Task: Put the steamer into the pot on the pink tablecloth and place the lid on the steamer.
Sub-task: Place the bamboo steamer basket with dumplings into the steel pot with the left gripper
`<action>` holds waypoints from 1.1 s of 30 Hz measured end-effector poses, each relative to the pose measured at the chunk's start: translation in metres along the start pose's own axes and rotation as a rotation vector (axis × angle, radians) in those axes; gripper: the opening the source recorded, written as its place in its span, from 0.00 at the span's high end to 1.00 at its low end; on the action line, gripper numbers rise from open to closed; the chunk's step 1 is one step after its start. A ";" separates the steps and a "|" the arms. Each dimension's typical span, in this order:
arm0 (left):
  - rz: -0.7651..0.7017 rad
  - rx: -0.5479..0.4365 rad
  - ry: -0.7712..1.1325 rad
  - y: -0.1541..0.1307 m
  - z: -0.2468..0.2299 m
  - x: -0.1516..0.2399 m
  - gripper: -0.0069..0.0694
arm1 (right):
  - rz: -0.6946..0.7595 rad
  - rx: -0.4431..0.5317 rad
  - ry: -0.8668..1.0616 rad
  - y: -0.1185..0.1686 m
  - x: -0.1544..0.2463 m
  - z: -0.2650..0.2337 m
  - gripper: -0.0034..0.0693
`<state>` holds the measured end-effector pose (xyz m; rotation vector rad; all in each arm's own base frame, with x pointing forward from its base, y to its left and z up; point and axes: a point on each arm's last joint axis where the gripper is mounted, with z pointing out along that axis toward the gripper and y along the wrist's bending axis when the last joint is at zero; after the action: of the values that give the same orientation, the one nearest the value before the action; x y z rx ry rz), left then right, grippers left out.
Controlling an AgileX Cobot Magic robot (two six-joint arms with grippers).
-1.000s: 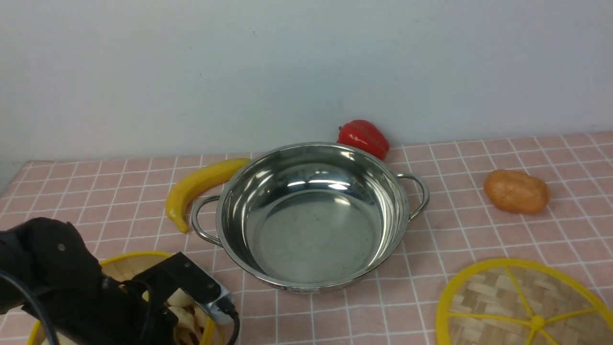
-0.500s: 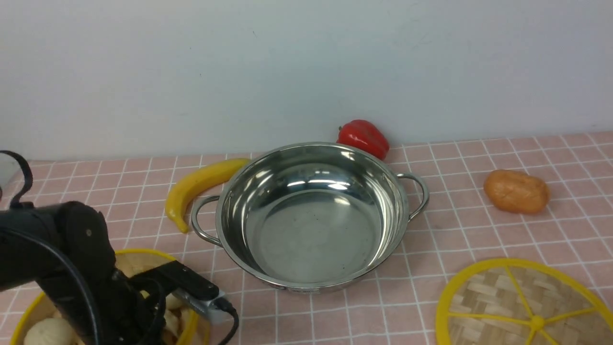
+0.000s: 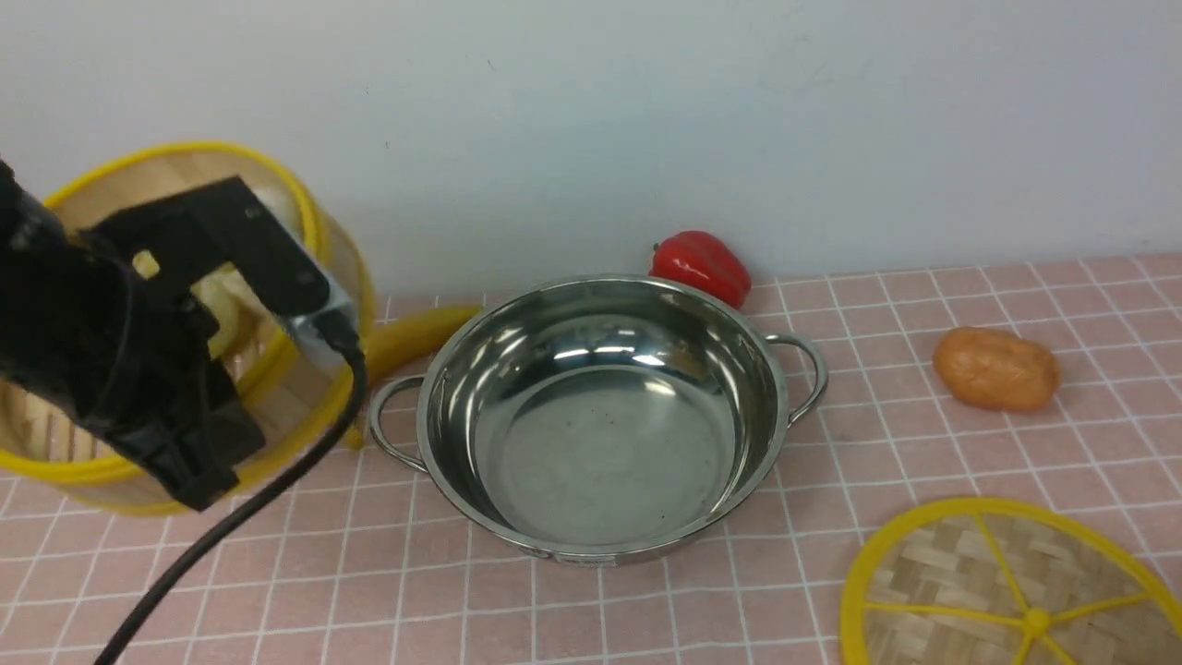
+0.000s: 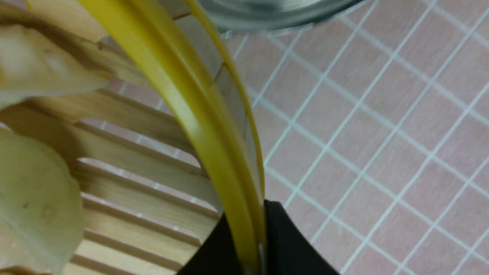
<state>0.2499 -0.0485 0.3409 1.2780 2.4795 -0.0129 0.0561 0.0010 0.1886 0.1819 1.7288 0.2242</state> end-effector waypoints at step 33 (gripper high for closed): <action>0.471 0.154 0.128 -0.050 0.182 -0.129 0.87 | 0.010 0.000 0.000 0.000 0.000 0.000 0.62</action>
<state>0.3340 -0.2102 0.2031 1.9550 2.2483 -0.0046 0.0561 0.0010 0.1886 0.1908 1.7282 0.2317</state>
